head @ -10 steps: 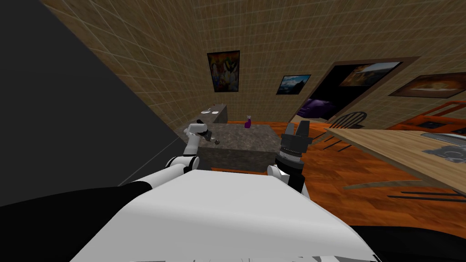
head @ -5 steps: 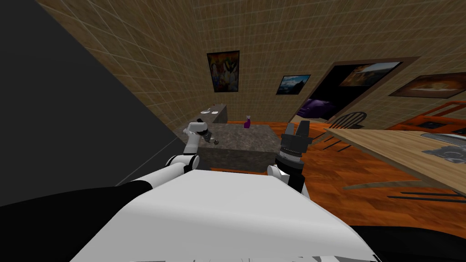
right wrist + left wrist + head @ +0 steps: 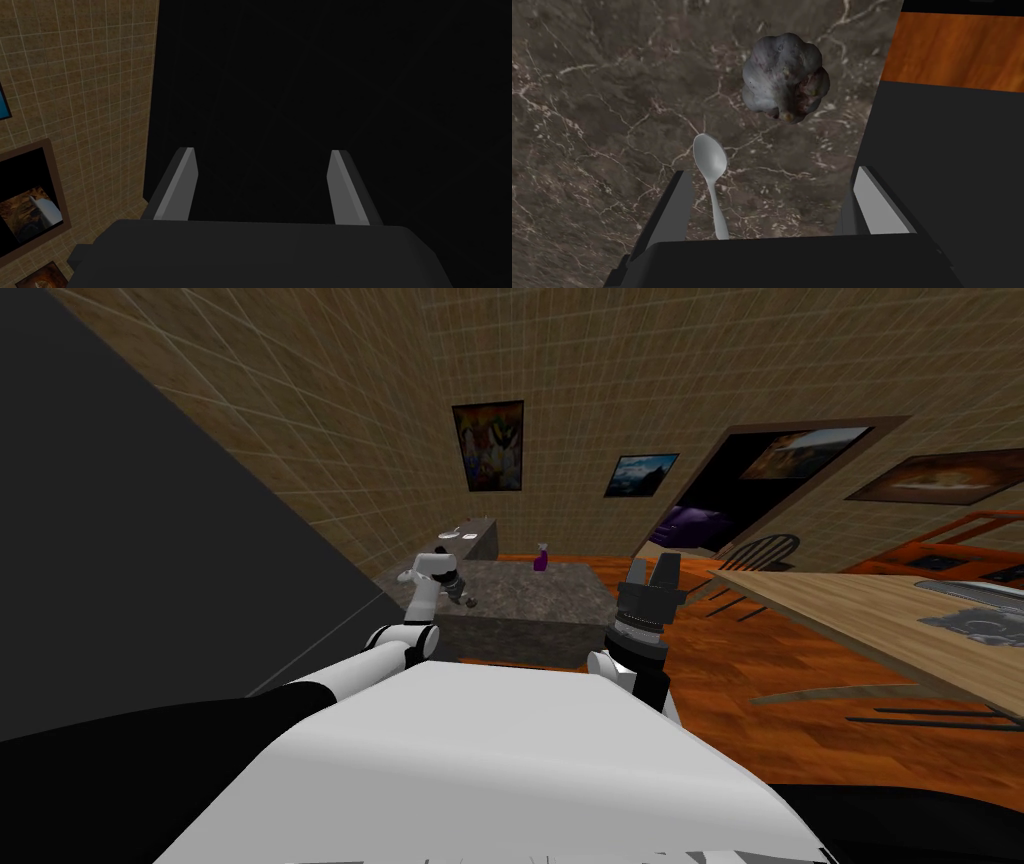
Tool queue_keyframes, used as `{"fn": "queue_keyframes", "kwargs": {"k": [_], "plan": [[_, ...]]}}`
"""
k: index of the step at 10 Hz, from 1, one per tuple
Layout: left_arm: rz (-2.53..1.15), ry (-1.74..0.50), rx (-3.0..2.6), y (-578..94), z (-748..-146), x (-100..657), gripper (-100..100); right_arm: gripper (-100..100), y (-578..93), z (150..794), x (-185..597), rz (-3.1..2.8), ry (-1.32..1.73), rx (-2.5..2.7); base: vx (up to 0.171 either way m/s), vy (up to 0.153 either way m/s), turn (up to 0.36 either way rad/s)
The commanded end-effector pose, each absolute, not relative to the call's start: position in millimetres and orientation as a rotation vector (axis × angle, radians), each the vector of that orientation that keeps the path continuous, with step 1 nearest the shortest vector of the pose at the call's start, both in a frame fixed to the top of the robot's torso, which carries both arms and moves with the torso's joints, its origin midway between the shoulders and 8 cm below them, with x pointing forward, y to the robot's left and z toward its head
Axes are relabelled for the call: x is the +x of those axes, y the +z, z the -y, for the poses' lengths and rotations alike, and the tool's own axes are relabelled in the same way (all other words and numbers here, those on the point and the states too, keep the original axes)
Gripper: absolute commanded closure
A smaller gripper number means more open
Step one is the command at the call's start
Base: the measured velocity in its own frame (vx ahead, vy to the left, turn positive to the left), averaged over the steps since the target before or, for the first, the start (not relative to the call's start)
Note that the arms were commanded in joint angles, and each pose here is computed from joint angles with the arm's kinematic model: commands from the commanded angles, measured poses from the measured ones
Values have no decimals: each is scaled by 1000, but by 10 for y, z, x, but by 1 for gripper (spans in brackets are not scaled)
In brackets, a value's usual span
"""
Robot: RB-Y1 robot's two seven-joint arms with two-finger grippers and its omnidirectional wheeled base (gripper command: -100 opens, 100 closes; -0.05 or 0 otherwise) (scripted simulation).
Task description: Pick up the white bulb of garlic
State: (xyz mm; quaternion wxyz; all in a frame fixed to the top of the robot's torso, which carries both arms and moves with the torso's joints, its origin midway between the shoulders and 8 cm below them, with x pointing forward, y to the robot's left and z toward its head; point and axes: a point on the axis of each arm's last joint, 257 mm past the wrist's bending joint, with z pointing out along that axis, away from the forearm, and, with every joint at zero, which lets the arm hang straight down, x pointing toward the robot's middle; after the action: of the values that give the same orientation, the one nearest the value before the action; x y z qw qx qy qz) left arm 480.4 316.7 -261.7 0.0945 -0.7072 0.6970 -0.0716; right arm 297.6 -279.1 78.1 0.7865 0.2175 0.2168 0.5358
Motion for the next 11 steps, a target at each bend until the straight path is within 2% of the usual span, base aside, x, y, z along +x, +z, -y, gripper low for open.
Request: {"fn": "queue_keyframes", "kwargs": {"k": [1, 7, 8, 9, 11], "plan": [[-2083, -187, -2110, -2615, -3149, 4744, -100, 0, 781, 2791, 2976, -467, 1155, 469, 29, -32, -11], [-2149, -86, -2155, -2626, -3098, 4522, -100, 0, 781, 2791, 2976, -467, 1155, 469, 34, -21, -22], [-2151, -83, -2156, -2626, -3098, 4514, 0, 0, 781, 2791, 2976, -467, 1155, 469, 0, 0, 0], [-2149, -83, -2157, -2723, -3097, 4528, -100, 0, 781, 2791, 2976, -467, 1155, 469, 1, 2, -10], [-2148, -84, -2158, -2820, -3096, 4539, -100, 0, 781, 2791, 2976, -467, 1155, 469, -2, 6, -7]]}}
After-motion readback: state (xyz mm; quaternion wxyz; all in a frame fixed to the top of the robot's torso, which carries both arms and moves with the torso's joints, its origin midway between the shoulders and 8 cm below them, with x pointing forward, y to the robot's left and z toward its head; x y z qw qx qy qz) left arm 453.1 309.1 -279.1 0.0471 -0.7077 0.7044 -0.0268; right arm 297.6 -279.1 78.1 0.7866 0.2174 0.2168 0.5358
